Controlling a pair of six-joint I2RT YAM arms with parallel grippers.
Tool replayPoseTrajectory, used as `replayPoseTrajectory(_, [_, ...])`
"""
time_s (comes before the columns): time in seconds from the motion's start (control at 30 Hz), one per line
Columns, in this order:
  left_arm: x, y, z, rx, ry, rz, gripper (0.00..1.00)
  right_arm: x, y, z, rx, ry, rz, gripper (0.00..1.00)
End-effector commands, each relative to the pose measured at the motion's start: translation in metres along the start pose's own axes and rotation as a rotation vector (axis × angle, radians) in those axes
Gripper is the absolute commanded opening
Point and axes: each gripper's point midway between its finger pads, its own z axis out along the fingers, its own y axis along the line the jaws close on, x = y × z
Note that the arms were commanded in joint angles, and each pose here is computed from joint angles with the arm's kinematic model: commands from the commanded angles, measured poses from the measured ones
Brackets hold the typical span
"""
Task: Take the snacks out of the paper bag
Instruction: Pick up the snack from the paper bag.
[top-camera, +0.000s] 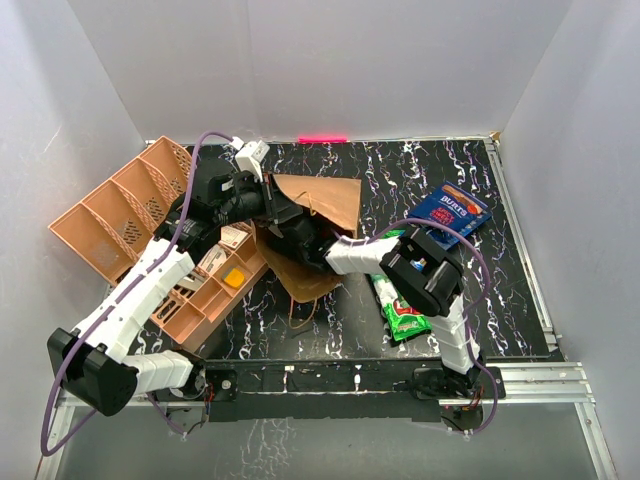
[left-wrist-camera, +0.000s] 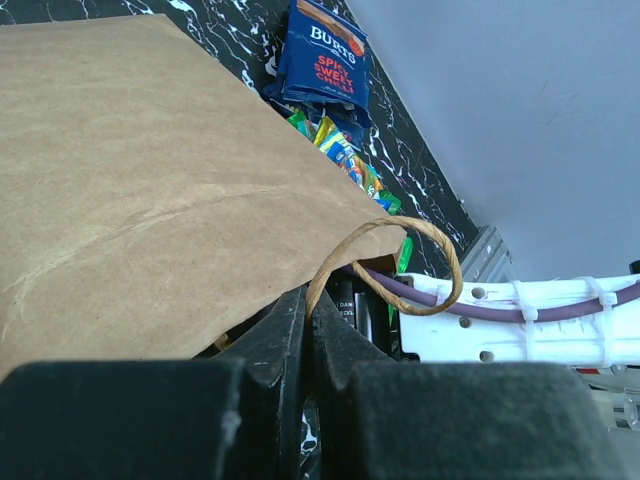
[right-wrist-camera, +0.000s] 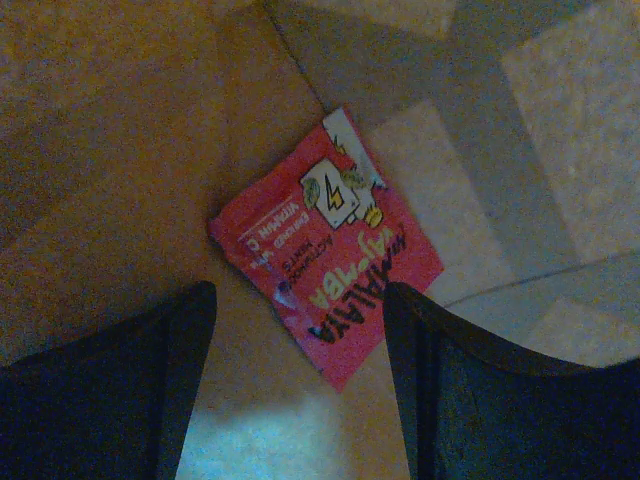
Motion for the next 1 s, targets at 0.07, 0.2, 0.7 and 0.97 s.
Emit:
replayPoseTrajectory(0.07, [-0.005, -0.011, -0.003, 0.044, -0.010, 0.022, 0.00, -0.002, -0.009, -0.012, 0.045, 0.042, 0.078, 0.72])
replayPoseTrajectory(0.2, [-0.001, -0.008, -0.004, 0.043, 0.001, 0.049, 0.00, -0.017, -0.010, -0.016, -0.023, -0.015, -0.113, 0.72])
replayPoseTrajectory(0.7, [0.008, -0.006, -0.013, 0.047, 0.011, 0.141, 0.00, -0.020, 0.003, -0.004, -0.236, -0.093, -0.520, 0.65])
replayPoseTrajectory(0.97, [0.007, -0.012, -0.017, 0.070, 0.008, 0.150, 0.00, -0.023, -0.011, 0.021, -0.080, -0.097, -0.534, 0.62])
